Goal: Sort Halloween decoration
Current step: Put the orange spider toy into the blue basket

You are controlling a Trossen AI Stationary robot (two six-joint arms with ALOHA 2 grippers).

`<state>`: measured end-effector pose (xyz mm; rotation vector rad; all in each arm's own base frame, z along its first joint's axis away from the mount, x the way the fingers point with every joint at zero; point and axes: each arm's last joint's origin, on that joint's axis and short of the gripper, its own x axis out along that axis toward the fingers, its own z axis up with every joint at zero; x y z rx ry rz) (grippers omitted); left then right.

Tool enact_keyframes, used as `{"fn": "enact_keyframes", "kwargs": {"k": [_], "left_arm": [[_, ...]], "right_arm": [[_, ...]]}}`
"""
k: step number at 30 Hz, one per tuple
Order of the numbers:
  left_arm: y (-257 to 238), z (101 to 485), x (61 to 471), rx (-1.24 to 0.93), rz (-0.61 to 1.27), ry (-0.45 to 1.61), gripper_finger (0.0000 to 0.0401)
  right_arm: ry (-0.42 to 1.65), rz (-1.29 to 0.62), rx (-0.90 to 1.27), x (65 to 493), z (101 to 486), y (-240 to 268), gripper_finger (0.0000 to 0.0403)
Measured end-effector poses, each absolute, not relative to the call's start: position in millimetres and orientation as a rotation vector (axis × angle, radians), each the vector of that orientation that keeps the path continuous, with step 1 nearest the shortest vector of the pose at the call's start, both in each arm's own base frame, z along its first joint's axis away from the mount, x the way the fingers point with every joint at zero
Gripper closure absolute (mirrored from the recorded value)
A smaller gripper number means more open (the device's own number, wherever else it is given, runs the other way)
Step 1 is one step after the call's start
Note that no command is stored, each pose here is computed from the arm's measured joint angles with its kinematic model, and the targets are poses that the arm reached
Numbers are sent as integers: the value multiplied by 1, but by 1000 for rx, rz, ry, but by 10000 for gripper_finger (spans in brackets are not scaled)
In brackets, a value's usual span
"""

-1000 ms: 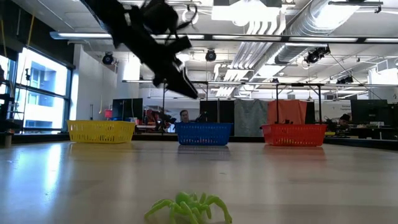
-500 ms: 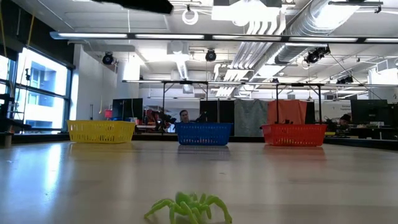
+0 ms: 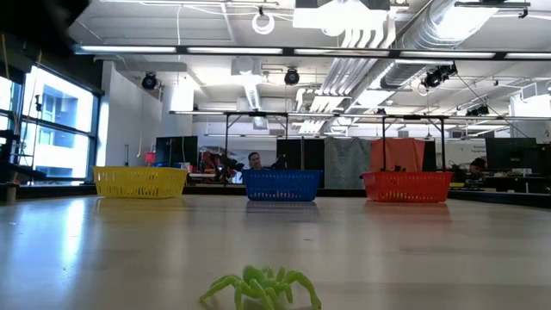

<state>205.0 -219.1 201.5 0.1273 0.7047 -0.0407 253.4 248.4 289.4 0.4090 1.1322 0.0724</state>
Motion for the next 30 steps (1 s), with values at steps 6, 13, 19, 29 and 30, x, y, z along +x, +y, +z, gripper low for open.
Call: {"fn": "enact_keyframes", "kwargs": {"k": [6, 13, 19, 29, 30], "left_arm": [[-215, 187, 178, -67, 135, 892, 215], [-213, 181, 164, -317, 232, 1120, 215], [-207, 176, 156, -366, 348, 1266, 215], [-198, 154, 159, -429, 622, 1338, 213], [-198, 152, 161, -448, 645, 1350, 211]], "right_arm": [[1132, 73, 409, 253, 290, 248, 243], [1132, 73, 409, 253, 290, 248, 243], [1132, 73, 409, 253, 290, 248, 243], [1132, 73, 409, 253, 290, 248, 243], [1132, 73, 409, 253, 290, 248, 243]]}}
